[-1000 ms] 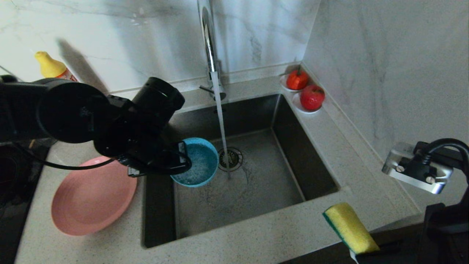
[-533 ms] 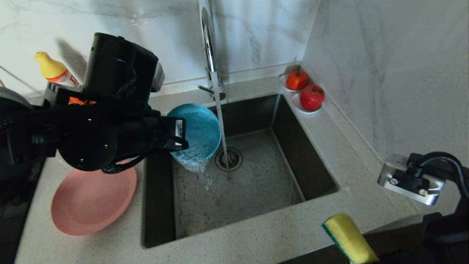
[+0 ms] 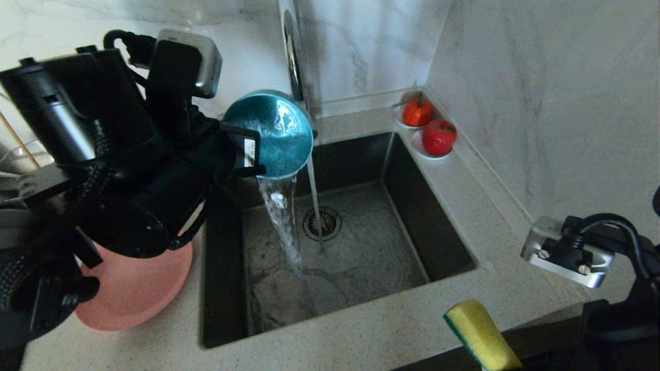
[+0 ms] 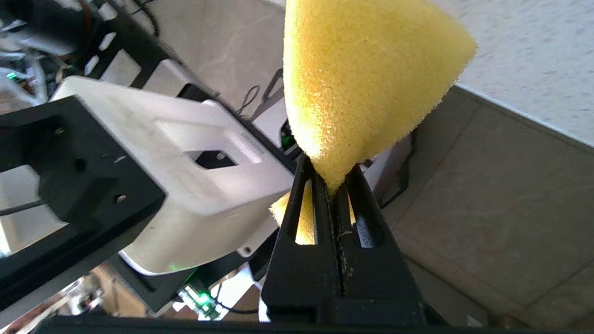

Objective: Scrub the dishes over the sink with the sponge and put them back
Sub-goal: Wash the bowl

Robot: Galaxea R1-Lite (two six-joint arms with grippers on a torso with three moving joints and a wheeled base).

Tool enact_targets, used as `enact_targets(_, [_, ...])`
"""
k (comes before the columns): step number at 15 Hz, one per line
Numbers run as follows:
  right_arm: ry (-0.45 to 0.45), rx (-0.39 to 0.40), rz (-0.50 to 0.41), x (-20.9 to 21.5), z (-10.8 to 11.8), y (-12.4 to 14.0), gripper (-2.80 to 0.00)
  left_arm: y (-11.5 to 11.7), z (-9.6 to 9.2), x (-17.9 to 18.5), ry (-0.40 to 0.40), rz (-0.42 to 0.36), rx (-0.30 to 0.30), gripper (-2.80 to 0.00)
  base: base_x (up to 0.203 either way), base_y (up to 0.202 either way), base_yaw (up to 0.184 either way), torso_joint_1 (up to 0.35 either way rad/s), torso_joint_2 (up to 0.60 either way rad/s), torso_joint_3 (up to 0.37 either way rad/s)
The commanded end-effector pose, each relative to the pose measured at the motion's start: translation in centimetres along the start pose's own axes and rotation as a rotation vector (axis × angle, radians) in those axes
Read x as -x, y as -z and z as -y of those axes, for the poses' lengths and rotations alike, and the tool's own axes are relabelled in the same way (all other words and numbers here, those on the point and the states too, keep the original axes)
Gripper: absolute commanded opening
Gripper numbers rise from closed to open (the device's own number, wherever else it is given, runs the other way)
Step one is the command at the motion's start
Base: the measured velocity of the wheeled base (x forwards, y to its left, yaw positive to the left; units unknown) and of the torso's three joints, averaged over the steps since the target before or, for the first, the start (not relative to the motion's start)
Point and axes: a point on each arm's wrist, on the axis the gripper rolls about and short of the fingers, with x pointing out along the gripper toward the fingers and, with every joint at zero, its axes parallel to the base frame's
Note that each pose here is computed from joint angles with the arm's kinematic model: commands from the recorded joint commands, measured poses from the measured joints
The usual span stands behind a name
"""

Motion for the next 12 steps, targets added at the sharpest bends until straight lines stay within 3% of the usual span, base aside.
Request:
enact_targets(1, [0.000,-0.003,-0.013,-0.3,0.0,0.0,-2.80,0.4,-0.2,0.6,-0.009,0.030,-0.026,-2.80,0.000,0.000,0.000,0.000,0.00,0.000])
enact_targets(5, [0.000,-0.003,-0.008,-0.1,0.0,0.0,-2.80,0.2,-0.6,0.9,-0.041,0.097,0.023,-2.80,0.000,0.000,0.000,0.000,0.00,0.000])
enact_targets(12, [-0.006,0.000,-0.002,-0.1,-0.1,-0.2,-2.80,-2.2,-2.0,1.5,-0.129,0.300,0.162,-2.80,0.000,0.000,0.000,0.000,0.00,0.000])
